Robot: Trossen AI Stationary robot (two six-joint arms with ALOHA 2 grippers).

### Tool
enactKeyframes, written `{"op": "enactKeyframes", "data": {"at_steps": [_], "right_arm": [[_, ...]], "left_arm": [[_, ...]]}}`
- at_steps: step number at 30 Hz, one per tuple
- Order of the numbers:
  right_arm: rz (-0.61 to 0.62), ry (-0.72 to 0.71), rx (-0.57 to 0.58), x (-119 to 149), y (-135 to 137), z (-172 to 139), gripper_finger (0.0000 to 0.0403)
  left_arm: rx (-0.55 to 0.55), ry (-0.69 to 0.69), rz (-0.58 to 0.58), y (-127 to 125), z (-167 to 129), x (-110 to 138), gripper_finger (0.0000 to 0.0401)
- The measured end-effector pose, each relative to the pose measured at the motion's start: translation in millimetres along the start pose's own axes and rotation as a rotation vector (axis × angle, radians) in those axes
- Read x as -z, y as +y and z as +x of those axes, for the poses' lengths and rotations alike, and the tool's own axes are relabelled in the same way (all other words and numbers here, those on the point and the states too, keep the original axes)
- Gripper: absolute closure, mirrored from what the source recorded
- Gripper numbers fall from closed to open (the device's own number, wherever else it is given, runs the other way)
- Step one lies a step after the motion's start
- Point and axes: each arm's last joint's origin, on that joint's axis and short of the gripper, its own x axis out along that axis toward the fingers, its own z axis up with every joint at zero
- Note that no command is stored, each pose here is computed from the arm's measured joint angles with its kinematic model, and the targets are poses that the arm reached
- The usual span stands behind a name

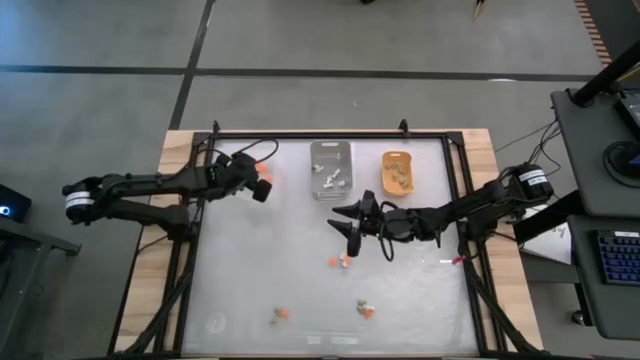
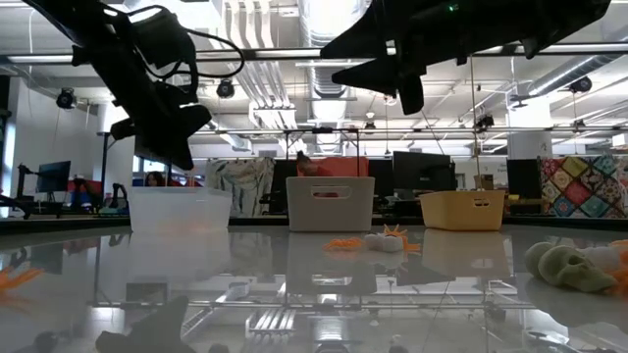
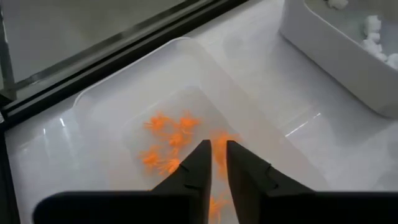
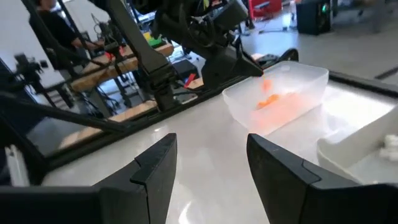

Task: Sort Halloween decoration
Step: Put the orange spider toy into the transparent white bin

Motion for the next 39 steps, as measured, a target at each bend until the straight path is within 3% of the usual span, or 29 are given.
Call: {"op": "enactKeyframes", "data": {"at_steps": [9, 12, 17, 23, 30, 36, 39], "right_arm": [[-0.023, 0.067, 0.024, -28.2, 13.3, 2.5, 0.0216], [-0.040, 0.218, 0.030, -39.9, 21.1, 4.9, 0.0216], [0.034, 0.497, 0.113, -55.6, 32.2, 4.0, 0.0216], [0.068, 0.744, 0.207, -42.1, 44.4, 3.3, 0.0216], [0.155, 0.957, 0.241, -17.9, 56.7, 11.0, 0.0216], [0.198, 1.143, 0.332, 4.2, 62.4, 11.9, 0.0216], [0.150, 1.262, 0.328, 14.3, 65.7, 5.4, 0.0216]], "left_arm": [[0.025, 0.014, -0.013, -2.5, -2.1, 2.3, 0.0305], [0.115, 0.025, -0.016, -10.6, -8.7, 5.0, 0.0298], [0.268, -0.044, 0.027, -38.4, -30.2, 13.8, 0.0301], [0.453, -0.219, 0.112, -74.8, -70.7, 30.7, 0.0307], [0.689, -0.316, 0.370, -99.8, -112.8, 60.9, 0.0308], [0.771, -0.385, 0.463, -112.0, -125.8, 71.8, 0.0308], [0.770, -0.405, 0.491, -119.2, -123.2, 74.6, 0.0308]]}}
